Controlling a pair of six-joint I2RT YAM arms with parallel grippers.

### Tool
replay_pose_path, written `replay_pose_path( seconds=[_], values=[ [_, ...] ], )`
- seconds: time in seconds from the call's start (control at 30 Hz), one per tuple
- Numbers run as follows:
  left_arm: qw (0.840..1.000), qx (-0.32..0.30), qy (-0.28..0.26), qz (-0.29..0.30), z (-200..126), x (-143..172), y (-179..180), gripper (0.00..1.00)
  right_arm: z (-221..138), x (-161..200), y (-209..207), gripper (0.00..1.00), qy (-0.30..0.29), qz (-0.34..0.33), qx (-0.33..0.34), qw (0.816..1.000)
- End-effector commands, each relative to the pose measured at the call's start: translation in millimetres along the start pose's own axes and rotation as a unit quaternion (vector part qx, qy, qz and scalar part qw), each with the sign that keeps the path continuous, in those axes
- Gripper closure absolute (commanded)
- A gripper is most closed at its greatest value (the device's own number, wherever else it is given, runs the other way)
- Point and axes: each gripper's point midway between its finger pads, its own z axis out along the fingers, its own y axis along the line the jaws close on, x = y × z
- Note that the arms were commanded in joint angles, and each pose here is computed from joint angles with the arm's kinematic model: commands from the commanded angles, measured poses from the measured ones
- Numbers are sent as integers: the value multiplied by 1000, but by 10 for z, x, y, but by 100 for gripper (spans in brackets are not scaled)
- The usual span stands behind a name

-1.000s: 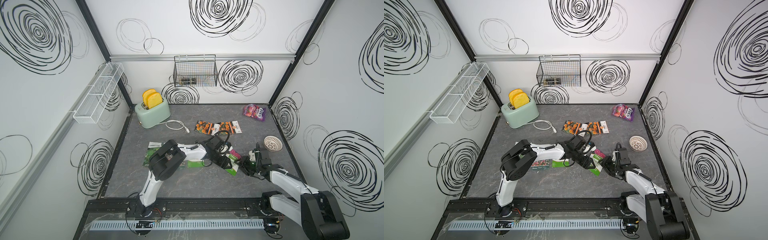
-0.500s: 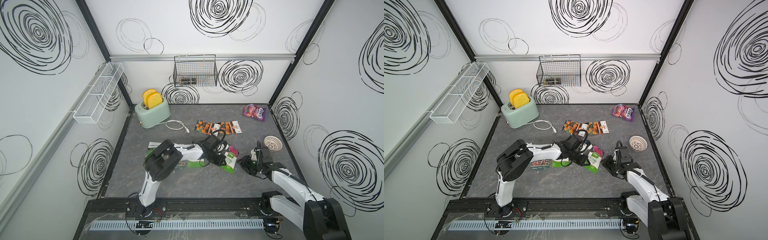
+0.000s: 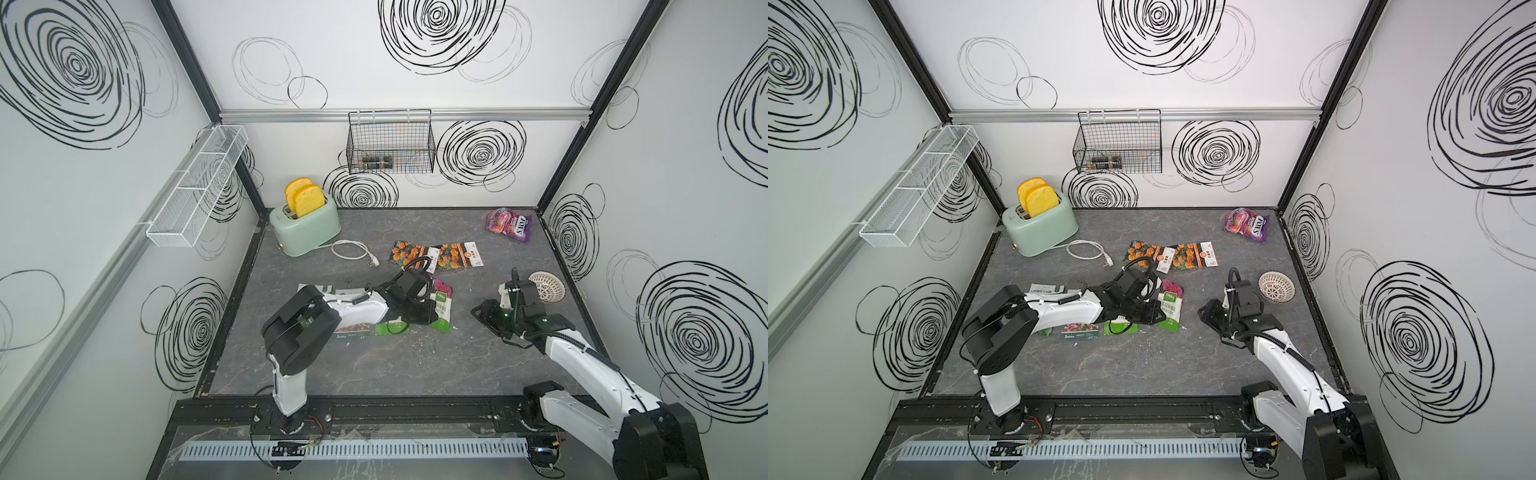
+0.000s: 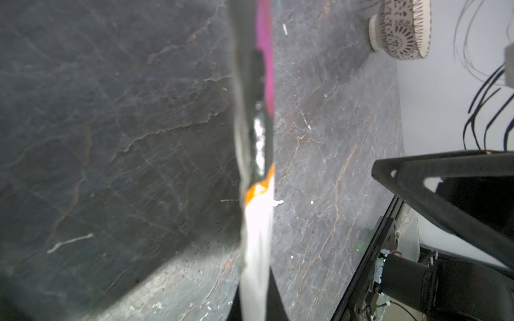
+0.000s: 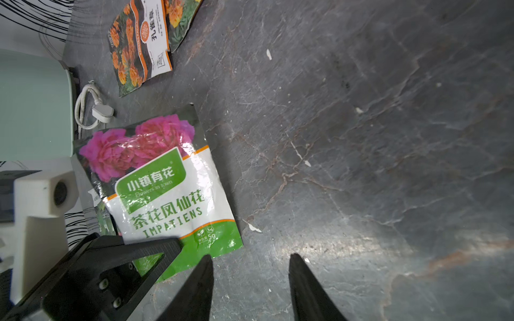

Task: Arrange the seed packets in a row
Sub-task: Place the seed packet at the center of the board.

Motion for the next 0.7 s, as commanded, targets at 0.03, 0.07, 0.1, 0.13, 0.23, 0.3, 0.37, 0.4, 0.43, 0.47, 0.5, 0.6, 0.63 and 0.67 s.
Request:
replay_pose_path(
  seconds=[0.03,0.07,0.1,0.13,0.23,0.3,0.37,0.4,0.43,0.47,0.5,0.6,0.63,0.67],
  values=[
    [997,11,-25,-69,39,-63,-3,89,-39,23,-3,54,-1,-9,21,1000],
    [997,13,-24,-76,64,-57,-6,88,-43,24,-2,54,-1,-11,23,1000],
    [997,14,-21,-79,96,-41,-22,87,-47,27,1,53,-2,-12,24,1000],
    [996,15,-20,-83,120,-35,-30,86,-48,28,-2,54,-2,-13,25,1000],
    [995,16,-9,-94,200,6,-27,78,-59,24,11,53,-3,-17,25,1000],
    [996,6,0,-92,228,35,4,72,-66,19,31,51,-4,-20,22,1000],
    [996,-9,6,-87,221,64,39,67,-74,4,48,47,-6,-24,20,999],
    [996,-14,9,-82,210,73,48,63,-73,3,59,45,-6,-29,18,999],
    [997,-19,10,-75,185,71,48,56,-74,-9,77,43,-7,-32,16,999],
    [997,-26,11,-69,159,73,59,51,-70,-12,86,40,-6,-36,15,999],
    [998,-33,10,-61,121,66,56,45,-69,-21,114,38,-7,-43,11,999],
    [998,-52,0,-39,-26,25,55,32,-39,-41,155,35,-4,-59,12,998],
    [998,-55,-4,-31,-81,13,47,28,-21,-50,174,34,-2,-67,12,998],
    [998,-60,-8,-23,-138,1,37,20,-7,-64,201,33,0,-73,11,997]
  ],
)
